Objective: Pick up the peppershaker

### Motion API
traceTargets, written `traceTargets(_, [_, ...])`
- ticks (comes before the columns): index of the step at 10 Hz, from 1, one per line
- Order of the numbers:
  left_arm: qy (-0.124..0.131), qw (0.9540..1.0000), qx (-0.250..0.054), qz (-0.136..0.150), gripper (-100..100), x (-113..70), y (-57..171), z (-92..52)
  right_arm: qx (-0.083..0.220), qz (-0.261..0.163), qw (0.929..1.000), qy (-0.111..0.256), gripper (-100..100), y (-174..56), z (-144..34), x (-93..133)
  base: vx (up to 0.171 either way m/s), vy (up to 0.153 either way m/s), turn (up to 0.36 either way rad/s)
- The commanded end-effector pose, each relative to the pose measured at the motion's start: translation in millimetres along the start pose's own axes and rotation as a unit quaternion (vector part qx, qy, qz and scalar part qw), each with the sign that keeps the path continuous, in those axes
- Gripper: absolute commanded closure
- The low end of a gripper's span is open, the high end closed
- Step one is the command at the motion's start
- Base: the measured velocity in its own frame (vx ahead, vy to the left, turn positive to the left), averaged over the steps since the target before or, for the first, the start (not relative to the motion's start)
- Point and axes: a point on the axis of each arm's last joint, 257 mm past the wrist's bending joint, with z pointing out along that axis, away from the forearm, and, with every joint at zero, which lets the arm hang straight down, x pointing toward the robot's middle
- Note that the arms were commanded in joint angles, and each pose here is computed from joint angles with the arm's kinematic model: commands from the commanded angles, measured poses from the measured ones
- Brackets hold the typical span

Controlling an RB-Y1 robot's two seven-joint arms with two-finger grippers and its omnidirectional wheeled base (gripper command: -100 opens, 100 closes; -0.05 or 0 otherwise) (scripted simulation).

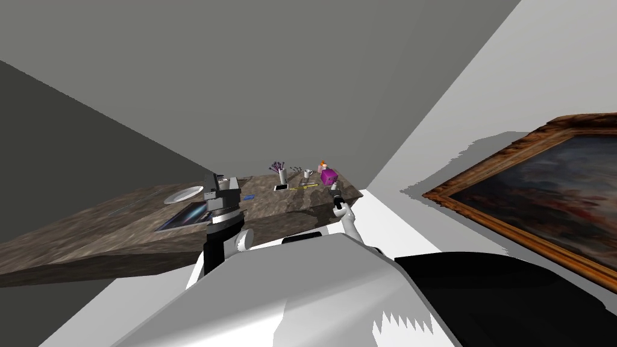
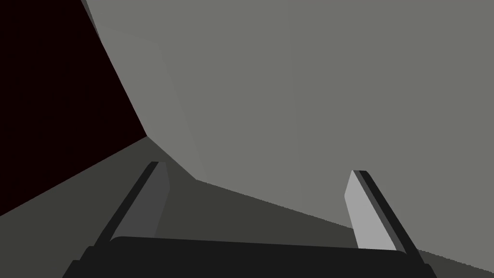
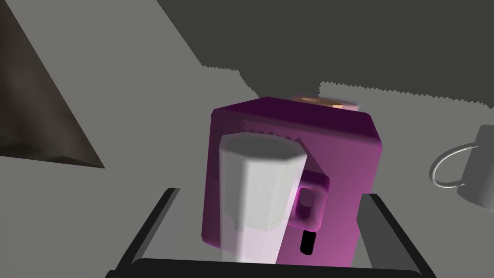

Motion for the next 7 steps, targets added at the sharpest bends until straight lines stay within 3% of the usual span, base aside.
traceTargets(1, [0.0, 1.0, 0.0, 0.0, 0, 0.0, 0.0, 0.0, 0.001, -0.001, 1.0, 0.004, -100, -0.9, -0.9, 2.0, 0.015, -0.017, -0.004])
traceTargets(5, [0.0, 1.0, 0.0, 0.0, 0, 0.0, 0.0, 0.0, -0.001, 0.02, 0.9998, 0.005, -100, 0.0, -0.9, 2.7, 0.0, 0.0, 0.0])
traceTargets(7, [0.0, 1.0, 0.0, 0.0, 0, 0.0, 0.0, 0.0, 0.011, 0.005, 0.9998, 0.017, -100, -7.9, -9.8, 11.3, 0.021, -0.026, 0.098])
